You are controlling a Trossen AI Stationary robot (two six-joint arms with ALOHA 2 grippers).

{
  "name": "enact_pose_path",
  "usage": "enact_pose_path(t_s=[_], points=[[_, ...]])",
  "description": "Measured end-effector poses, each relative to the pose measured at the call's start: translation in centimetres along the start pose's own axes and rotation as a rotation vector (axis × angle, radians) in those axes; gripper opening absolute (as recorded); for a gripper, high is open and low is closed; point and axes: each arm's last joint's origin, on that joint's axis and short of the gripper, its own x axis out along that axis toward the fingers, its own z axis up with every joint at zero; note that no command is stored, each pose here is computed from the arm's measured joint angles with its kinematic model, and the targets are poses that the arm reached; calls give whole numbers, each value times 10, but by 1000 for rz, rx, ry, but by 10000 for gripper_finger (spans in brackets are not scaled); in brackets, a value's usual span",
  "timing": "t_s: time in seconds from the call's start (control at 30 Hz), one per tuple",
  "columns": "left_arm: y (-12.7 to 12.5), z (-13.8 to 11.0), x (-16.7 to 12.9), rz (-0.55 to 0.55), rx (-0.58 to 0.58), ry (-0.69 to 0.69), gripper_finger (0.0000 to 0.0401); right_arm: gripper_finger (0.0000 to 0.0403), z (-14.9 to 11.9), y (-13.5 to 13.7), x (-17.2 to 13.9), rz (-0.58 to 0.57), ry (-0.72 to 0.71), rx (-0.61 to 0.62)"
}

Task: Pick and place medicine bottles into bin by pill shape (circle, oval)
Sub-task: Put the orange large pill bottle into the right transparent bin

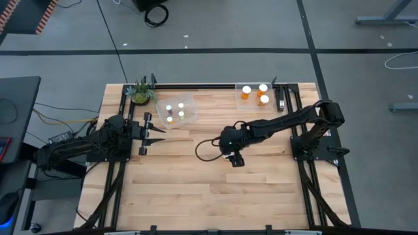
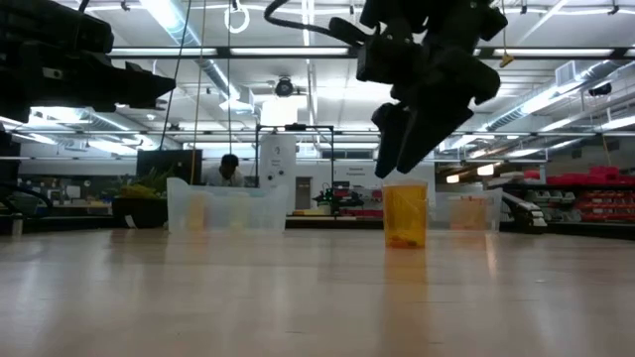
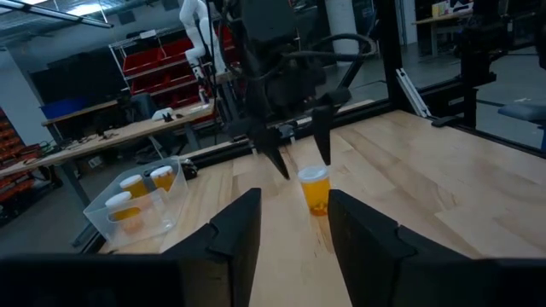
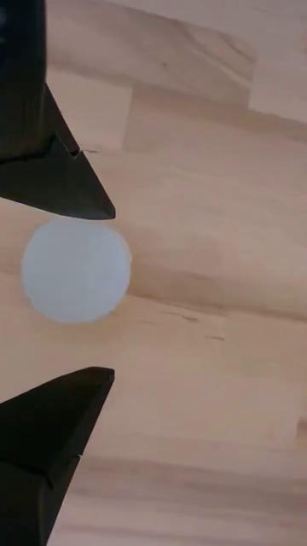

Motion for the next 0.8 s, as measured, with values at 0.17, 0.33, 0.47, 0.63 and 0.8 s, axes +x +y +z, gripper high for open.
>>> enact_pose_path(t_s=[0.17,0.33,0.47,0.63,0.8], points=[[0,0,0,0,0,0,145,306,-6,1,5,10,10,6],[0,0,0,-1,0,0,140,306,-6,1,5,11,10,16],[0,0,0,0,0,0,143,306,-6,1,5,11,10,22],[0,0,0,-1,0,0,149,306,-7,1,5,10,10,31],[0,0,0,0,0,0,144,306,-17,2,12,12,35,41]])
